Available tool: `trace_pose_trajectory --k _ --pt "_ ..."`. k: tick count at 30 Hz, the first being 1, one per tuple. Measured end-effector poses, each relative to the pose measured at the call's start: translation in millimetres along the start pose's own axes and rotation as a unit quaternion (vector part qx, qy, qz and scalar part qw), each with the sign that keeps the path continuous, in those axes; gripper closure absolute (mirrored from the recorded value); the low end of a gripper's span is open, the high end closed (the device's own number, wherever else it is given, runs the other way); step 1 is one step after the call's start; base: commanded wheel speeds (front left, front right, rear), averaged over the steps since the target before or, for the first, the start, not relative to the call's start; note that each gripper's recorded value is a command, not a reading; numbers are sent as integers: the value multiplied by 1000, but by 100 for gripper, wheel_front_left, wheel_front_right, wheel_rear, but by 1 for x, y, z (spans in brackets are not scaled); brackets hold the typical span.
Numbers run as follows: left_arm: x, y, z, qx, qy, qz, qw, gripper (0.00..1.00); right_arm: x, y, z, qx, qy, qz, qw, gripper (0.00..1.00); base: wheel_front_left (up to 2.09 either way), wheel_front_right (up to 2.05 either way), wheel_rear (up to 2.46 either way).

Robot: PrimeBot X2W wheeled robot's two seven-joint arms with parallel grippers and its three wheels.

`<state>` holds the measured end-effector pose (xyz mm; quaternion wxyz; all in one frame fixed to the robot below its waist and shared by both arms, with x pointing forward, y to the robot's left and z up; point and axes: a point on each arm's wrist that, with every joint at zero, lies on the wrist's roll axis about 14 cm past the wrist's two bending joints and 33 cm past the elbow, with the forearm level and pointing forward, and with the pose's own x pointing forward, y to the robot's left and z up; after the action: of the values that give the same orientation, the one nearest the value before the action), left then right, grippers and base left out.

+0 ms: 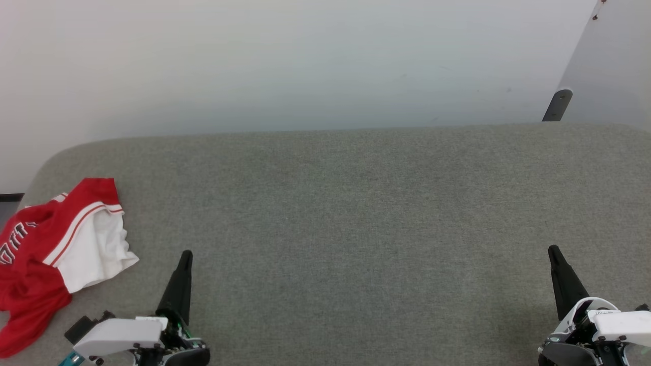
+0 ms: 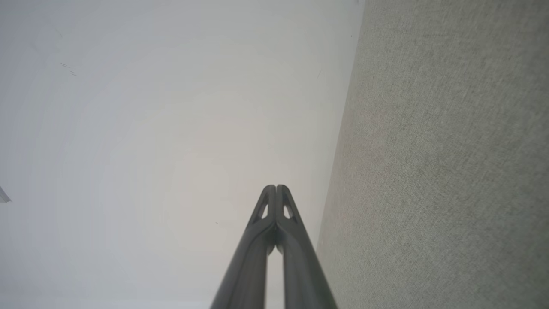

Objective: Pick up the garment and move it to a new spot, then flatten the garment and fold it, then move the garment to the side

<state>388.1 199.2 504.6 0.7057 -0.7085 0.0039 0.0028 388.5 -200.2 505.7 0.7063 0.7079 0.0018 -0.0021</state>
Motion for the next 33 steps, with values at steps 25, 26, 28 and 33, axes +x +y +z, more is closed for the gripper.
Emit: trace_pose_trajectory --k 25,26,28,33 --pt "-5 12 -1 -3 0 19 1000 0 -4 -11 0 2 -1 -16 1000 0 0 0 0" --pt "-8 19 -2 -5 0 28 1000 0 -7 -17 0 3 -2 -25 1000 0 0 0 0" --pt "-14 31 -3 -8 0 47 999 0 -12 -28 0 5 -3 -42 999 0 0 0 0" --pt "-15 29 -5 -9 -2 43 999 0 -14 -31 -3 3 -3 -45 999 0 0 0 0"
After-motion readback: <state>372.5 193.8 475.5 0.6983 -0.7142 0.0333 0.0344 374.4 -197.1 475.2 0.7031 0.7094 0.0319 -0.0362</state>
